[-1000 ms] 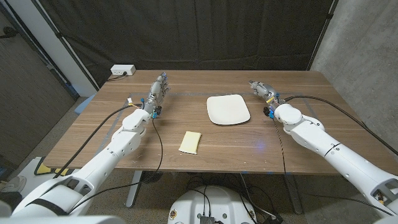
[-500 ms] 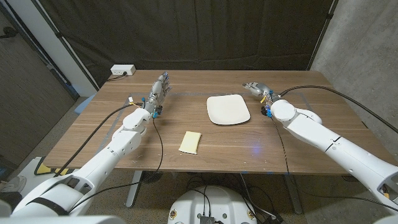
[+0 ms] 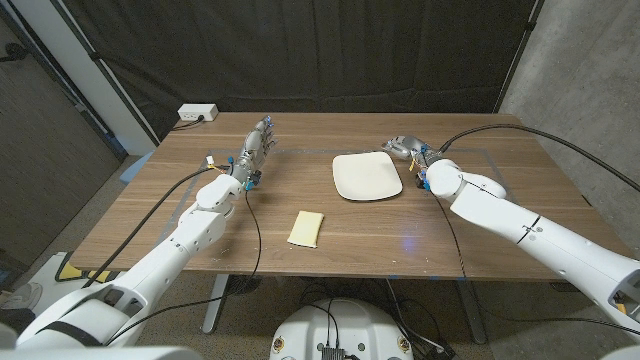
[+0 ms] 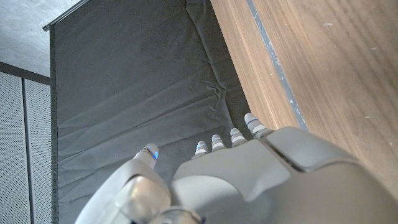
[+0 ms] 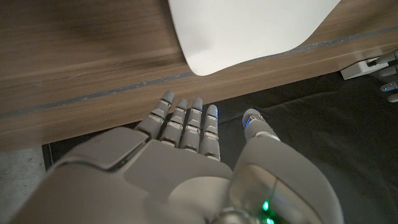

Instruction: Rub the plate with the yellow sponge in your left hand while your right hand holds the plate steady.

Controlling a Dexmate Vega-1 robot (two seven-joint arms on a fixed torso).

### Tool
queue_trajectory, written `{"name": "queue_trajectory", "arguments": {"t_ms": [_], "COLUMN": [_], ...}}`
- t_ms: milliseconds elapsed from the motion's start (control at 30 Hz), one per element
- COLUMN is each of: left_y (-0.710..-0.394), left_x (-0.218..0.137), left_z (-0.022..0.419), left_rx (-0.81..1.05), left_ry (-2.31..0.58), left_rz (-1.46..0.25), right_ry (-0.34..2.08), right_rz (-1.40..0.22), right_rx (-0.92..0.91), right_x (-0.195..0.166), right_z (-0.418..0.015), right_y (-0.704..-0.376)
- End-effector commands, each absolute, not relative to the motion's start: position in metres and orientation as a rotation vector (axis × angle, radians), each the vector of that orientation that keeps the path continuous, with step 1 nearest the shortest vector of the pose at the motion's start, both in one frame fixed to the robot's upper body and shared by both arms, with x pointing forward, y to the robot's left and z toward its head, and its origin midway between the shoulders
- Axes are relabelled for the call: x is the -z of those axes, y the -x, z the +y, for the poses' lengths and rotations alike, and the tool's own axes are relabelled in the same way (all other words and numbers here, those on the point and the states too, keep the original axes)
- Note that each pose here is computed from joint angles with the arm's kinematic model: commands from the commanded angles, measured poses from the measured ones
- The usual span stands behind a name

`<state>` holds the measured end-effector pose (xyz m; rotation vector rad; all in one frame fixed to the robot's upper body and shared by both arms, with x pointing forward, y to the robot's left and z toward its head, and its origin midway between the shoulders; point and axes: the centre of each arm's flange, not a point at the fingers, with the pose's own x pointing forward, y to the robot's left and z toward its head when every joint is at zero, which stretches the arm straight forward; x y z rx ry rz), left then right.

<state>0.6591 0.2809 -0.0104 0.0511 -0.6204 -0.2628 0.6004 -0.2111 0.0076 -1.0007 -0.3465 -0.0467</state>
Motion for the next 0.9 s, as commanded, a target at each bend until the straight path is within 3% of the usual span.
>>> {"name": "queue_trajectory", "arguments": {"t_ms": [33, 900], "left_y": [-0.653, -0.649], "left_x": [0.012, 0.003], "left_z": [0.284, 0.276], "left_rx": [0.276, 0.349], "left_ry": [-0.06, -0.124], "left_rz": [-0.621, -0.628], "right_ry": [1.155, 1.372], "right_rz": [-0.326, -0.203], "right_rx": [0.083, 0.042], "right_x": [-0.001, 0.019], "right_z": [-0.19, -0.166], "right_y": [-0.585, -0.571]}}
